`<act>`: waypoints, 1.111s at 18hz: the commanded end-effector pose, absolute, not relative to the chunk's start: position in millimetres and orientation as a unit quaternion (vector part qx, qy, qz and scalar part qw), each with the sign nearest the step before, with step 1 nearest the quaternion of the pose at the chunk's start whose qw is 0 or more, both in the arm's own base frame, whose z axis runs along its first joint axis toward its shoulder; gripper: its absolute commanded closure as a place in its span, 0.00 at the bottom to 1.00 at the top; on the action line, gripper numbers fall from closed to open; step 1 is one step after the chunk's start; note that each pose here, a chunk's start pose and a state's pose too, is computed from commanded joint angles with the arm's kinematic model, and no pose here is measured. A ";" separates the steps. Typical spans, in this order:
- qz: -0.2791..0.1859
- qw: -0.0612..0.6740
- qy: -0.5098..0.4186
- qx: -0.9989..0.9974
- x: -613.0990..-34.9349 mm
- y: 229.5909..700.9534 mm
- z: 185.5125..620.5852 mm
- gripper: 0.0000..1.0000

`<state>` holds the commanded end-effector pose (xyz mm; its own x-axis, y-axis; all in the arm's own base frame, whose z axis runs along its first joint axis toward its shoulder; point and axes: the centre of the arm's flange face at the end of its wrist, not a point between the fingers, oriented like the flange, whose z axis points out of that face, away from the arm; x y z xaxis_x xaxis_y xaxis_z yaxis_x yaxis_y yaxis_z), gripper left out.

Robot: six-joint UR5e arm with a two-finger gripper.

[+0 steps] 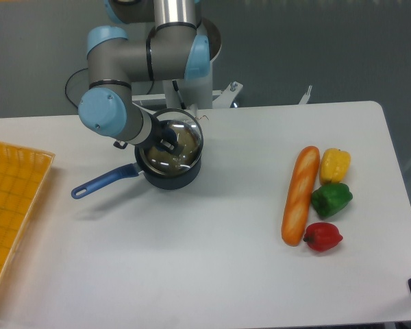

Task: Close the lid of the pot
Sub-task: 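Tilt and settle the glass lid down onto the saucepan rim, then open the gripper to release the lid knob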

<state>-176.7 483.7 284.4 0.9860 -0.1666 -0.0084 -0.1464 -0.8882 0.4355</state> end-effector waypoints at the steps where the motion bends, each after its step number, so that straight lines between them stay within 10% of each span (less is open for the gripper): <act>1: -0.023 0.222 -0.080 0.971 -177.4 483.4 284.4 0.10; 20: -0.053 0.173 -0.067 0.981 -201.4 506.0 339.5 0.00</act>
<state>-201.4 506.0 339.5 0.9853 -0.1504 -0.0814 -0.1136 -0.9312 0.3465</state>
